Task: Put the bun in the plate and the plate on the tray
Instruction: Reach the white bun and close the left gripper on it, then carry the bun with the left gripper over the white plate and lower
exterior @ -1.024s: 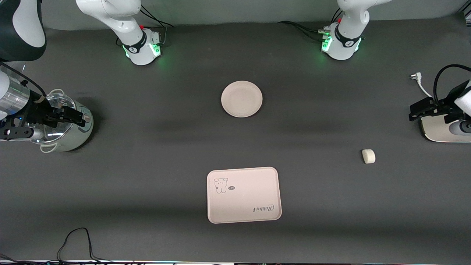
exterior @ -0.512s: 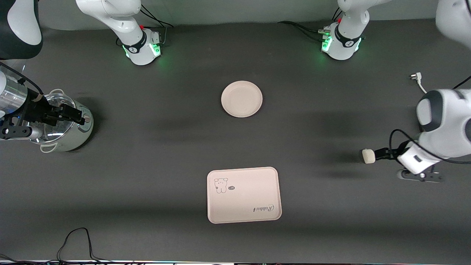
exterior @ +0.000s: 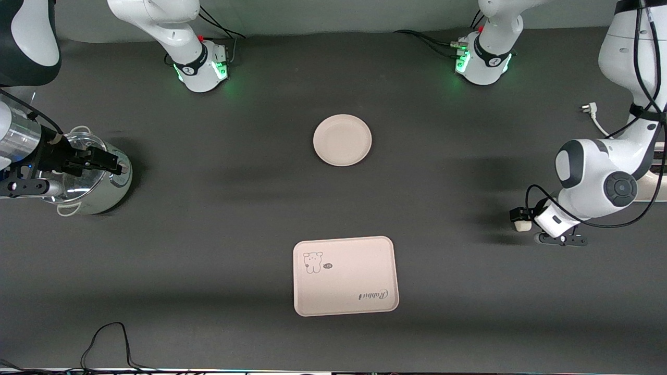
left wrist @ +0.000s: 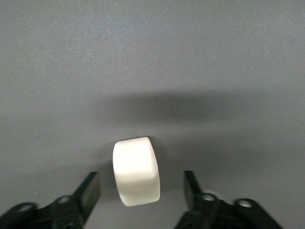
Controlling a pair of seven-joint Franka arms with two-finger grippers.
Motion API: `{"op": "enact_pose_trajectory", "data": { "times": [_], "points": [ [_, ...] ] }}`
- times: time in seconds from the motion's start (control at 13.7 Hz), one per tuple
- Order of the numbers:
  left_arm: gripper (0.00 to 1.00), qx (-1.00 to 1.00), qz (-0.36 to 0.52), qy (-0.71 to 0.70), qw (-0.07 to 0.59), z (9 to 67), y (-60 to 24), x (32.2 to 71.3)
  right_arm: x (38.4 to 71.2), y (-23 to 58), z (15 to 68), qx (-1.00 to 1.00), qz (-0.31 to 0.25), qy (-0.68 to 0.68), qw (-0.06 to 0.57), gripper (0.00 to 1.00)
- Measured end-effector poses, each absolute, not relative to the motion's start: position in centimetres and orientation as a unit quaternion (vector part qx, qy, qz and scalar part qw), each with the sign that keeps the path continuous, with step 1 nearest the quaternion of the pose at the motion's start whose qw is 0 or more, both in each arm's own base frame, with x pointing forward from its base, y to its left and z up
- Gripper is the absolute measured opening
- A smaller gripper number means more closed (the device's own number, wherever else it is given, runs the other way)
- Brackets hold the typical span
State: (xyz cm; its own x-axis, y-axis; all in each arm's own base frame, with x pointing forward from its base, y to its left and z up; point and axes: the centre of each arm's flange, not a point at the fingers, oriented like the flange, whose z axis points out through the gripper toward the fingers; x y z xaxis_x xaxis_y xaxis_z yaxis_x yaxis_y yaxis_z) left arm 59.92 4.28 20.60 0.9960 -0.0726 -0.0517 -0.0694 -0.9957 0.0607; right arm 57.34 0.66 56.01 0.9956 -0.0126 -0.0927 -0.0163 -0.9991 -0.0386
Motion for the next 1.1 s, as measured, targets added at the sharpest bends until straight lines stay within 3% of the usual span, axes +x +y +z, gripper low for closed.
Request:
{"op": "enact_pose_trajectory", "data": {
  "times": [0.22, 0.29, 0.73, 1.1],
  "points": [
    [0.37, 0.999, -0.019, -0.028, 0.029, 19.6, 5.0, 59.9, 57.8, 1.2, 55.0, -0.998, 0.055, 0.001, 0.021, 1.00],
    [0.30, 0.999, -0.019, -0.027, 0.030, 19.3, 5.2, 59.9, 58.3, 1.7, 54.6, -0.998, 0.058, -0.003, 0.022, 1.00],
    [0.30, 0.999, -0.024, -0.030, 0.027, 20.6, 5.2, 60.5, 62.1, 4.6, 48.0, -0.994, 0.101, -0.027, 0.025, 1.00],
    [0.31, 0.996, -0.023, -0.080, 0.022, 31.5, -1.4, 61.2, 64.4, 4.7, 44.1, -0.991, 0.123, -0.022, 0.039, 1.00]
  ]
}}
